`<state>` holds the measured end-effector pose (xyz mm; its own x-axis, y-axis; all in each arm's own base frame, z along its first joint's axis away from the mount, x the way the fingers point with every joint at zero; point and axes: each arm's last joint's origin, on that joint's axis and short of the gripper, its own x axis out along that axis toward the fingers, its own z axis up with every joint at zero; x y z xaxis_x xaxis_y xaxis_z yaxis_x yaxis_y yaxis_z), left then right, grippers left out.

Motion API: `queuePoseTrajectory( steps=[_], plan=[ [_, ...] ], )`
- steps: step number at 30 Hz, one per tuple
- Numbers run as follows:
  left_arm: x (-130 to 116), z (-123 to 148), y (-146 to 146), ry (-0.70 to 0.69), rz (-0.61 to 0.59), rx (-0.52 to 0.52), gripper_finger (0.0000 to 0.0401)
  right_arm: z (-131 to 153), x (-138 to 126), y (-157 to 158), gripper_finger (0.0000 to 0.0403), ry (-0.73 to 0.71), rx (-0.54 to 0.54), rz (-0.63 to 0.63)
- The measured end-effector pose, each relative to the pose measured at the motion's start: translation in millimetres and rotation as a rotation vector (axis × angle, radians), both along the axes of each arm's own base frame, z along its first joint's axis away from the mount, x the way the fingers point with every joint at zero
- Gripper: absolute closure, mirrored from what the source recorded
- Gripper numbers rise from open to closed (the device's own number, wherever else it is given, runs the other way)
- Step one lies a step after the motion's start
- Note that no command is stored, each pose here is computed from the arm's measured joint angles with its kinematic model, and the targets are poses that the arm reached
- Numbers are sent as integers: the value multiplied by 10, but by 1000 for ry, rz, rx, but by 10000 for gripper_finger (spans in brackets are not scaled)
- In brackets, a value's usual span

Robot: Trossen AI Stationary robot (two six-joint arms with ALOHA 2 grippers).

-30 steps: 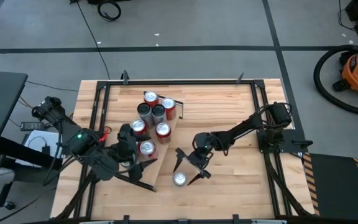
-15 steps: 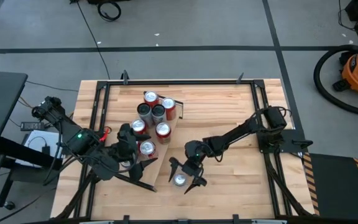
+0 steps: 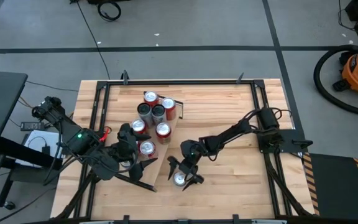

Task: Place canned beverage on shelf
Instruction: Put the silver soda can on the shelf

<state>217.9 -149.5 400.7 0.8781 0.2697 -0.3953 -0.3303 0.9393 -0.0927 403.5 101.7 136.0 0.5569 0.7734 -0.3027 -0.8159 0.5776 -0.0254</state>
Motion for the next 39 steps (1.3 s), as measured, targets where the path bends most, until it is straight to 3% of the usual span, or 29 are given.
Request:
queuePoseTrajectory(
  steps=[5, 14, 20, 25, 33, 39],
  plan=[
    [0, -1, 0, 1, 0, 0, 1, -102, 0, 16, 38, 27, -14, -6],
    [0, 2, 1, 3, -4, 19, 1, -89, 39, -28, 100, 49, -54, -205],
    [-3, 10, 20, -19, 49, 62, 1, -67, 57, -62, 87, 151, 5, -406],
    [9, 11, 49, 5, 43, 156, 1, -39, 6, 24, 81, 255, 42, -540],
    [25, 11, 75, 44, 12, 263, 1, 31, -108, 304, 89, 243, 7, -708],
    [12, 11, 56, 65, -23, 318, 1, 54, -134, 374, 88, 246, 79, -878]
  ],
)
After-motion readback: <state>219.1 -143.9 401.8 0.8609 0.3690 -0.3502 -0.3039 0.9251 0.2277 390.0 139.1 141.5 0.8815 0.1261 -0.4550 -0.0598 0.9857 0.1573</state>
